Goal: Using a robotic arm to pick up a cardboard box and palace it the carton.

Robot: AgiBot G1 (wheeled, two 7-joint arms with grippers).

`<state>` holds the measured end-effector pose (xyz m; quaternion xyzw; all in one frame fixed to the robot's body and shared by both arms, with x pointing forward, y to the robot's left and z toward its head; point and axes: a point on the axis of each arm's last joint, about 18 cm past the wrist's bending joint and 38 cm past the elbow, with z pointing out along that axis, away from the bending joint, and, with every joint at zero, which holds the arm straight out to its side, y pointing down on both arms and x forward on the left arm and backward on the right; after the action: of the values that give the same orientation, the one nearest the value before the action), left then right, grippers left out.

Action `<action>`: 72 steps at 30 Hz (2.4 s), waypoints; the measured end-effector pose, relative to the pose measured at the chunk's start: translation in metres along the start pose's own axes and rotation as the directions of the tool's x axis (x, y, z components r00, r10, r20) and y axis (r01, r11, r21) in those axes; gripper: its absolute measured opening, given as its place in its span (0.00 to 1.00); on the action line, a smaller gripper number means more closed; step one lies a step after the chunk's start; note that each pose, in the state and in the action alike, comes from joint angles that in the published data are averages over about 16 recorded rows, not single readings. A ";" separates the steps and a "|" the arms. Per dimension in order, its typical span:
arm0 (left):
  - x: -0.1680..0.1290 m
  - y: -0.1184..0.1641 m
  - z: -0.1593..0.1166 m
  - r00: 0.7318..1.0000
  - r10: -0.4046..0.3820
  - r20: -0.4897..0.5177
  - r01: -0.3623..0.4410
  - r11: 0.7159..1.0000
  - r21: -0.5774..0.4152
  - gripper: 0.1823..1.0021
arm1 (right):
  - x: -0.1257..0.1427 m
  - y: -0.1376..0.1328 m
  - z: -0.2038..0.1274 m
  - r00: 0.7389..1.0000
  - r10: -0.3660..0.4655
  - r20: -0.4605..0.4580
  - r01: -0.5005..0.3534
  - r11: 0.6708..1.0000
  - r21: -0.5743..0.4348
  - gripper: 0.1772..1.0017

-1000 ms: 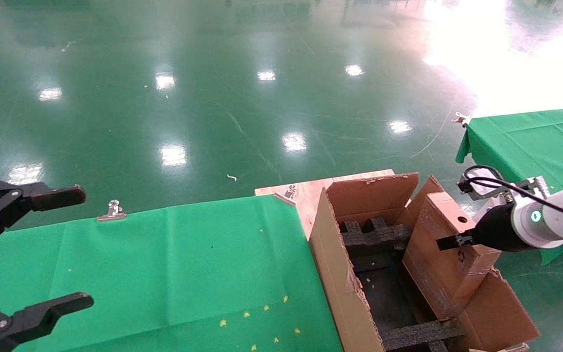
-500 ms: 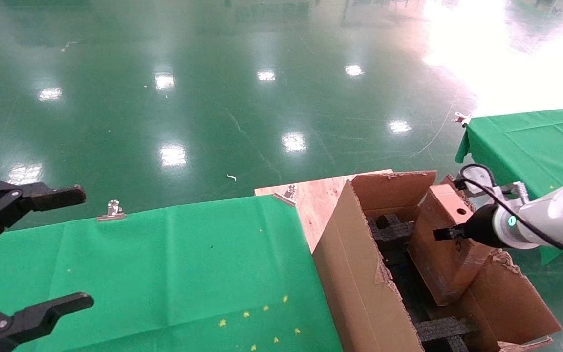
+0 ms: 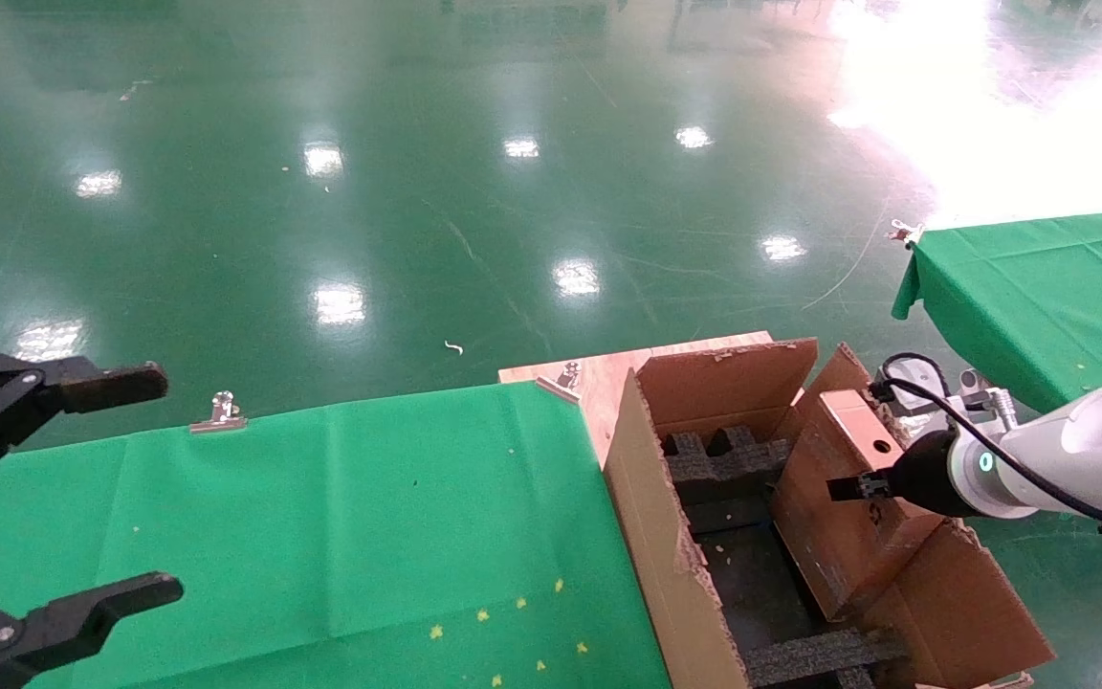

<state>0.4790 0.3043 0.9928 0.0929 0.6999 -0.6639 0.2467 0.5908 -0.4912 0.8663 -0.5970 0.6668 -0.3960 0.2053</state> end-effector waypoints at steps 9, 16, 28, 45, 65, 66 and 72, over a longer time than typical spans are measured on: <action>0.000 0.000 0.000 1.000 0.000 0.000 0.000 1.000 0.000 1.00 | -0.008 0.017 0.014 1.000 -0.002 0.015 0.003 1.000 -0.022 0.18; 0.000 0.000 0.000 1.000 0.000 0.000 0.000 1.000 0.000 1.00 | -0.017 0.033 0.026 0.999 0.005 0.032 -0.003 0.999 -0.044 0.18; 0.000 0.000 0.000 1.000 0.000 0.000 0.000 1.000 0.000 1.00 | -0.026 0.055 0.046 0.999 0.027 0.046 -0.023 0.995 -0.098 0.17; 0.000 0.000 0.000 1.000 0.000 0.000 0.000 1.000 0.000 1.00 | -0.026 0.061 0.059 0.998 0.027 0.050 -0.020 0.992 -0.126 0.18; 0.000 0.000 0.000 1.000 0.000 0.000 0.000 1.000 0.000 1.00 | -0.018 0.052 0.050 0.999 0.028 0.036 -0.024 0.994 -0.109 0.45; 0.000 0.000 0.000 1.000 0.000 0.000 0.000 1.000 0.000 1.00 | -0.017 0.050 0.048 0.999 0.029 0.037 -0.025 0.994 -0.104 0.48; 0.000 0.000 0.000 1.000 0.000 0.000 0.000 1.000 0.000 1.00 | -0.016 0.028 0.033 0.997 0.039 0.060 -0.036 0.998 -0.043 0.64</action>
<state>0.4791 0.3044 0.9928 0.0927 0.6997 -0.6640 0.2468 0.6015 -0.4857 0.8217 -0.6003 0.6795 -0.3598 0.2203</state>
